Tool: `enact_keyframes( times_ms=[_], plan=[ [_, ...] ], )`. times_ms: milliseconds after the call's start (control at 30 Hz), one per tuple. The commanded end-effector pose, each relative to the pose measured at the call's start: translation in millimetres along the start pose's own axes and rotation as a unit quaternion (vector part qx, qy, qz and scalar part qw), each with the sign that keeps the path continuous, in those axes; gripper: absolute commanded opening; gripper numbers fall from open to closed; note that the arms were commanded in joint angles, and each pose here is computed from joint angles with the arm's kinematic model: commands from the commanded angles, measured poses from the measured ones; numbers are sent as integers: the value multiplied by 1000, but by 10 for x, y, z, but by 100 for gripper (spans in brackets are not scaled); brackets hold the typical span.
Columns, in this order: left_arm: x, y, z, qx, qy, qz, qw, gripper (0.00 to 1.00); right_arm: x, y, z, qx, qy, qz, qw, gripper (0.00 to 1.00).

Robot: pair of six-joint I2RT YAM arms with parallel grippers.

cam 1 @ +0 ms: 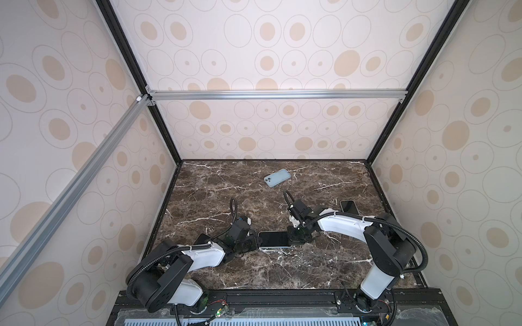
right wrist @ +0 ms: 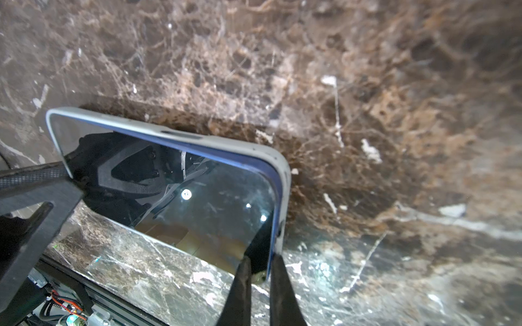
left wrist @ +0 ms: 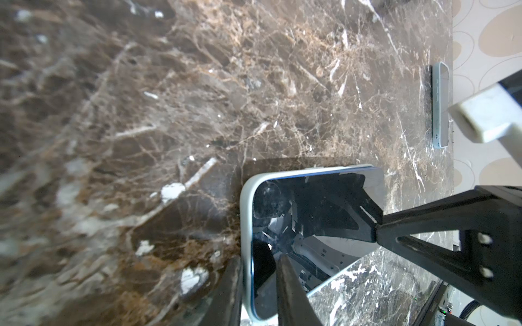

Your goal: Put the phone into the phone case

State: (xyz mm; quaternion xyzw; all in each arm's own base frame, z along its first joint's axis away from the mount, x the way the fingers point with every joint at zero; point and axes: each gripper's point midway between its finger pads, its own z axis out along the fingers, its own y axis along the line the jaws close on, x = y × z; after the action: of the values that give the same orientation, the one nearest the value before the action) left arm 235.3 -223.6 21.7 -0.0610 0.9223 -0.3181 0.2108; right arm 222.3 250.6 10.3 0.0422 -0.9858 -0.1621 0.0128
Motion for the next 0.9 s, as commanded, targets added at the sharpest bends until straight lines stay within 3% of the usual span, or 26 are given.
enact_keyframes(
  times_ms=[0, 533, 867],
  plan=[
    [238, 48, 25, -7, 40, -9, 999, 22, 876, -978, 1116, 148, 144, -10, 978, 10],
    [306, 108, 86, -18, 54, -10, 998, 22, 849, -1057, 1209, 184, 152, -30, 971, 10],
    [100, 4, -1, -15, 11, 5, 1000, 21, 536, -615, 561, 162, 80, -48, 982, 10]
  ],
)
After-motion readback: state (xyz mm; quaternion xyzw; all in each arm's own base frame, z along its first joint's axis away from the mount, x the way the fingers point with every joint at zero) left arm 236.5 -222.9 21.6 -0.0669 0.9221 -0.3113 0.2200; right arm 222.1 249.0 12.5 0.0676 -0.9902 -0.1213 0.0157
